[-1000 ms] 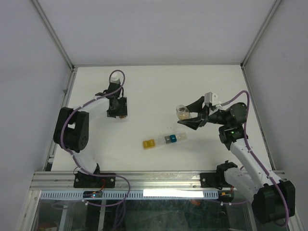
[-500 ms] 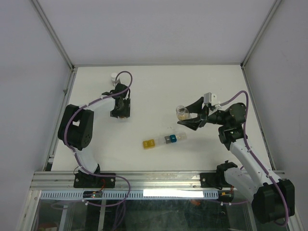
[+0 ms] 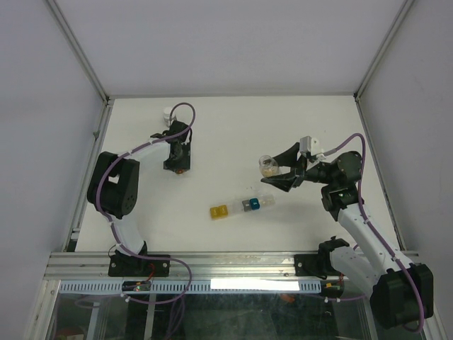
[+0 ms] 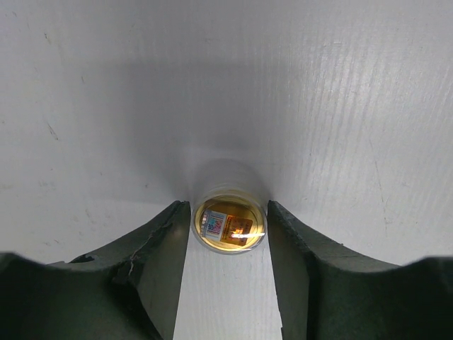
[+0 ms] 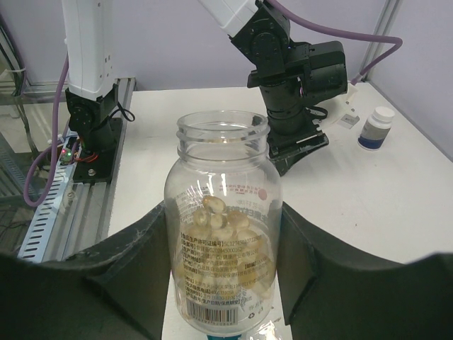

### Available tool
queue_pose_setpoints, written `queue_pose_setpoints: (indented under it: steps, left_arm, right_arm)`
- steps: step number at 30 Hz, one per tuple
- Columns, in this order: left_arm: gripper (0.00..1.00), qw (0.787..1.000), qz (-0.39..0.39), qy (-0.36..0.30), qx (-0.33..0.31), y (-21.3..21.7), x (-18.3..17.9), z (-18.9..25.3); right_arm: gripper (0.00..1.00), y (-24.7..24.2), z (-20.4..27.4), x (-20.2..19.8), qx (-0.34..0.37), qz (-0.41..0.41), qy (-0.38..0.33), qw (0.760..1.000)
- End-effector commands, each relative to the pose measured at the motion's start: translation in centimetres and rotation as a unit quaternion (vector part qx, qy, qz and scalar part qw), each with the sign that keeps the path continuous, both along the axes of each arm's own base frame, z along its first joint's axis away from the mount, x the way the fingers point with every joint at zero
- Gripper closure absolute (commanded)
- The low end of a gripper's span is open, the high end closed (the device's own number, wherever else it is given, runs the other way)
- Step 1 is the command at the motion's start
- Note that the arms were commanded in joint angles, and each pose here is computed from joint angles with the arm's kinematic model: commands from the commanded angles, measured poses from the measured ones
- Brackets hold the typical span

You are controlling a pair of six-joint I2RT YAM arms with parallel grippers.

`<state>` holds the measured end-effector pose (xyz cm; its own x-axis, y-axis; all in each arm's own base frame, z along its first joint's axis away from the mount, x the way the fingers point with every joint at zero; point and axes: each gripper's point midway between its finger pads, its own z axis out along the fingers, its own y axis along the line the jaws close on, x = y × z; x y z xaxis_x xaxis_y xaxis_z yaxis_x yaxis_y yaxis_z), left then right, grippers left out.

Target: Sort the pills into containers

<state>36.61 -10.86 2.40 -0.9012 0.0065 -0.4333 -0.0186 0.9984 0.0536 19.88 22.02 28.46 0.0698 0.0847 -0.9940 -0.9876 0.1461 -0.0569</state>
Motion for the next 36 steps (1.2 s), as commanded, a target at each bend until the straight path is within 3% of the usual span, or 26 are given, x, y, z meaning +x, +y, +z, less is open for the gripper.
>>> queue_pose_setpoints:
  steps: [1,5,9,12,14,16,20,24,28,36]
  left_arm:
    - [0.53,1.000,-0.013,-0.017,-0.006,-0.8,0.9,1.0]
    - [0.69,0.999,-0.018,-0.024,-0.024,-1.4,0.9,1.9]
    - [0.71,0.995,-0.031,-0.056,-0.072,-3.1,0.6,5.3]
    - [0.72,0.982,-0.060,-0.092,-0.151,-5.7,-0.3,9.5]
    - [0.72,0.961,-0.097,-0.121,-0.228,-8.1,-1.6,12.8]
    - [0.72,0.924,-0.144,-0.152,-0.320,-10.7,-3.6,17.0]
    - [0.72,0.825,-0.227,-0.185,-0.483,-14.4,-8.6,24.2]
    - [0.72,0.733,-0.296,-0.196,-0.580,-16.3,-12.3,29.3]
    - [0.72,0.700,-0.333,-0.187,-0.603,-18.1,-14.2,31.1]
    - [0.72,0.690,-0.359,-0.172,-0.605,-20.4,-15.0,31.4]
  right_arm:
    - [1.00,-0.1,0.8,-0.1,0.005,0.004,-0.024,1.000]
    - [1.00,-0.1,0.7,-0.1,0.003,0.005,-0.025,1.000]
    - [1.00,-0.1,0.1,-0.5,-0.013,0.023,-0.028,0.999]
    - [1.00,-0.1,-0.4,-1.1,-0.034,0.047,-0.028,0.998]
    - [1.00,-0.2,-0.7,-1.5,-0.053,0.062,-0.032,0.996]
    - [1.00,-0.4,-0.7,-1.6,-0.069,0.065,-0.029,0.995]
    - [1.00,-1.1,0.9,-1.4,-0.086,0.048,-0.030,0.995]
    - [1.00,-1.5,0.6,-1.2,-0.102,0.037,-0.019,0.994]
    - [1.00,-1.7,0.2,-0.7,-0.114,0.025,-0.006,0.993]
    - [1.00,-1.6,-0.5,-0.5,-0.130,0.025,0.001,0.991]
